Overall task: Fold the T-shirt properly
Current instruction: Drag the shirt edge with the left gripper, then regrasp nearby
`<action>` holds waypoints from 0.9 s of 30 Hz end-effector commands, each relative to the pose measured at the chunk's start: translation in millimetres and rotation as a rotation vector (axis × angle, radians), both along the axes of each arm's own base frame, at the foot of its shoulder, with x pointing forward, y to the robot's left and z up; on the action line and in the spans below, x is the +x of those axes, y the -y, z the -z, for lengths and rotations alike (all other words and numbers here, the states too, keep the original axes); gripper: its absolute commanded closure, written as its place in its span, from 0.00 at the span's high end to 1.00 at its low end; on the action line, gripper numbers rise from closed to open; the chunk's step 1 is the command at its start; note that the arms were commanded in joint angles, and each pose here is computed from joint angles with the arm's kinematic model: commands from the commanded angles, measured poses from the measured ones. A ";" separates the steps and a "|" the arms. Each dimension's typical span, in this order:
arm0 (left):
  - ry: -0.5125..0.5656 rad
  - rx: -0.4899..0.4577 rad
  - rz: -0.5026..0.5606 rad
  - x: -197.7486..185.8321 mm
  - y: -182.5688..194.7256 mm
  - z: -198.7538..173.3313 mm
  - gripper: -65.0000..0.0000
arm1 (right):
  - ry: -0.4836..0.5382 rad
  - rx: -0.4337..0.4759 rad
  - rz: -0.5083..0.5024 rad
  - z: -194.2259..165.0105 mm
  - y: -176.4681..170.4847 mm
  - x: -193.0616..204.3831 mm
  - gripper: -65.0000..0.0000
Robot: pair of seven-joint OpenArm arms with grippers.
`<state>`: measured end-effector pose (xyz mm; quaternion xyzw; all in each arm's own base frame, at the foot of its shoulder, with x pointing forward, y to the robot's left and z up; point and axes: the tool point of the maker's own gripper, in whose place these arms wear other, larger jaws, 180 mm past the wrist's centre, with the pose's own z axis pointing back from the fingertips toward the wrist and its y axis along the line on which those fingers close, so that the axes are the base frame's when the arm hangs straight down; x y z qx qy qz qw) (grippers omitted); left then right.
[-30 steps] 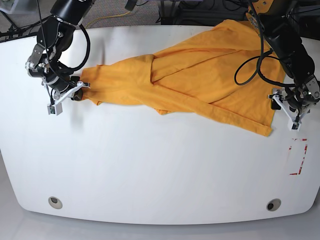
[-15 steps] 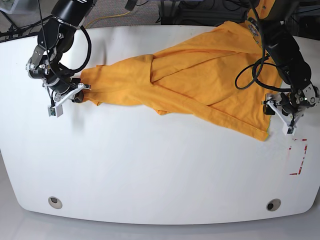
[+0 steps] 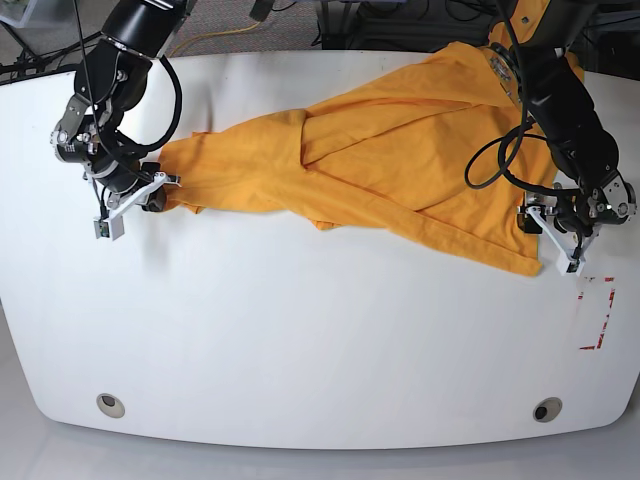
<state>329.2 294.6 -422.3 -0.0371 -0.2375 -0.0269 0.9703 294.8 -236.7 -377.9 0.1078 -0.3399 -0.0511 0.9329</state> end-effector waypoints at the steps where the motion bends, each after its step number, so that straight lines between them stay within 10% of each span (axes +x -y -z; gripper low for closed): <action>1: -0.052 -0.045 0.010 -9.5 9.0 6.1 0.64 | 0.053 -0.009 0.000 -14.2 4.0 10.3 0.00; 27: -0.039 -0.013 -0.004 -16.4 -20.5 -16.3 0.65 | 0.054 -0.005 0.000 -13.9 2.7 10.4 0.00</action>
